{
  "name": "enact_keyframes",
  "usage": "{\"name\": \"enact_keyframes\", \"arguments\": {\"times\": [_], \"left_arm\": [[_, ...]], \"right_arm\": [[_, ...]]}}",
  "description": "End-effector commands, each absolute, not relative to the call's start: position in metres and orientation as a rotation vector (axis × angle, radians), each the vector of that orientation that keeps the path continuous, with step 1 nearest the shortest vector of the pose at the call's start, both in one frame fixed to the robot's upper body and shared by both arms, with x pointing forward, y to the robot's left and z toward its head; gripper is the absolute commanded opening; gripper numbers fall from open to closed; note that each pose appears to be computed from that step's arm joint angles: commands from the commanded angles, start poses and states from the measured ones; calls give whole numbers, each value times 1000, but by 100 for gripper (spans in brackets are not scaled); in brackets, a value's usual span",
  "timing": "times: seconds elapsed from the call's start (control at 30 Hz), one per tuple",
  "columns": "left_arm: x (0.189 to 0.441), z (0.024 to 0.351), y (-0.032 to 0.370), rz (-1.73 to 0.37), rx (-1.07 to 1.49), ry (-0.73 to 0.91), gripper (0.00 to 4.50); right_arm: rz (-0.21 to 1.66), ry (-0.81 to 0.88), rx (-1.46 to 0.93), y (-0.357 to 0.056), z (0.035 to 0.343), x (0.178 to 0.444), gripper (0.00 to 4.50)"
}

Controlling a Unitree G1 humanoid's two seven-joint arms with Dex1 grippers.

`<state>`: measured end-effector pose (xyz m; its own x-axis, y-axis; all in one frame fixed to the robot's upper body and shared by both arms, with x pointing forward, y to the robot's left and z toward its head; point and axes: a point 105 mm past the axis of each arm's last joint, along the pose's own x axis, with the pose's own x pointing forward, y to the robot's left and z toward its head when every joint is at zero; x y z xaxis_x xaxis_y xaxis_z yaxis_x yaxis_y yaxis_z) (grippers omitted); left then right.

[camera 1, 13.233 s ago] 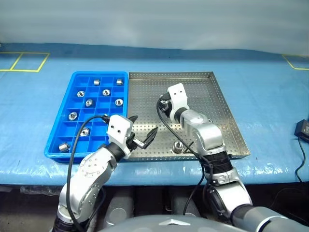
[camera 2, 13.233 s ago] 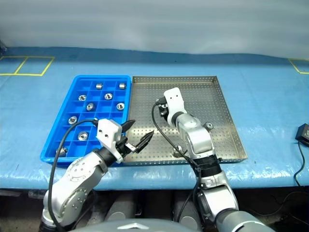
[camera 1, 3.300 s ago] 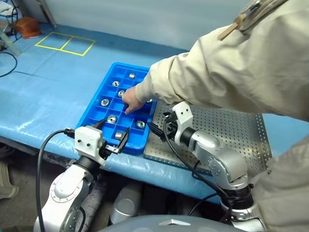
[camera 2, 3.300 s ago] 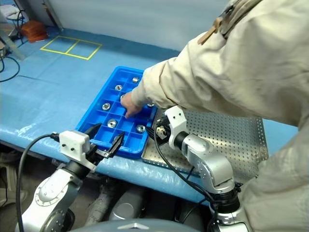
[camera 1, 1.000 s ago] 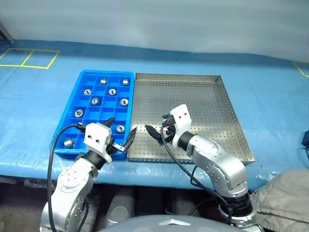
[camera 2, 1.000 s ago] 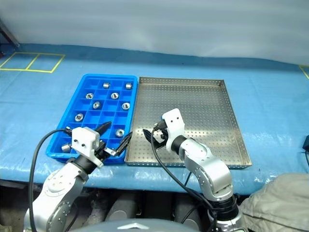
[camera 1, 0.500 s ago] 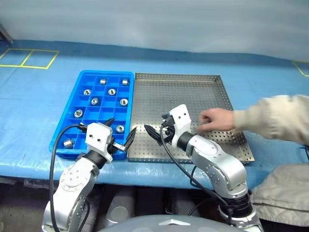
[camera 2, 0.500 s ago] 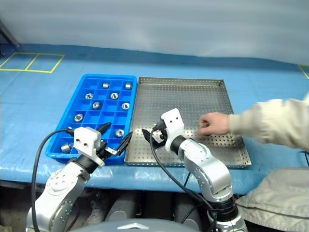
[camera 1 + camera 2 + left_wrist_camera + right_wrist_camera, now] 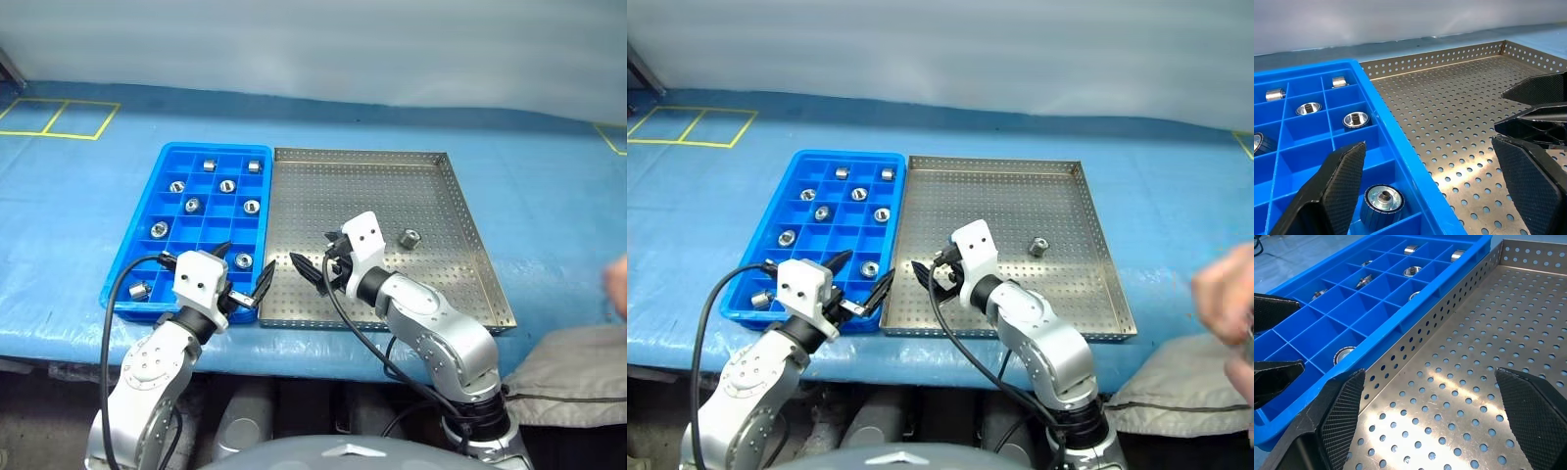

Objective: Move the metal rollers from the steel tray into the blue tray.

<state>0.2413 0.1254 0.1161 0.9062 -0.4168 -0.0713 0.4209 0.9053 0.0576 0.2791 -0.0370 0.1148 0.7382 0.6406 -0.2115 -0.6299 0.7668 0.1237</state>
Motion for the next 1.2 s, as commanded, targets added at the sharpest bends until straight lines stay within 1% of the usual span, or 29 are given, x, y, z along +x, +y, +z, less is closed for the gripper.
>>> {"name": "enact_keyframes", "arguments": {"times": [0.03,0.73,0.9,1.07,1.2], "left_arm": [[242,124,124,-442,83,18,450],[244,126,122,-462,86,20,450],[245,127,122,-462,87,20,450],[247,127,120,-475,91,21,450],[249,127,117,-488,86,19,450]], "right_arm": [[710,174,54,-34,132,276,448],[701,171,68,-33,133,276,448],[674,134,65,-37,142,282,448],[535,99,49,-60,147,299,448],[408,117,34,-82,141,311,448]]}}
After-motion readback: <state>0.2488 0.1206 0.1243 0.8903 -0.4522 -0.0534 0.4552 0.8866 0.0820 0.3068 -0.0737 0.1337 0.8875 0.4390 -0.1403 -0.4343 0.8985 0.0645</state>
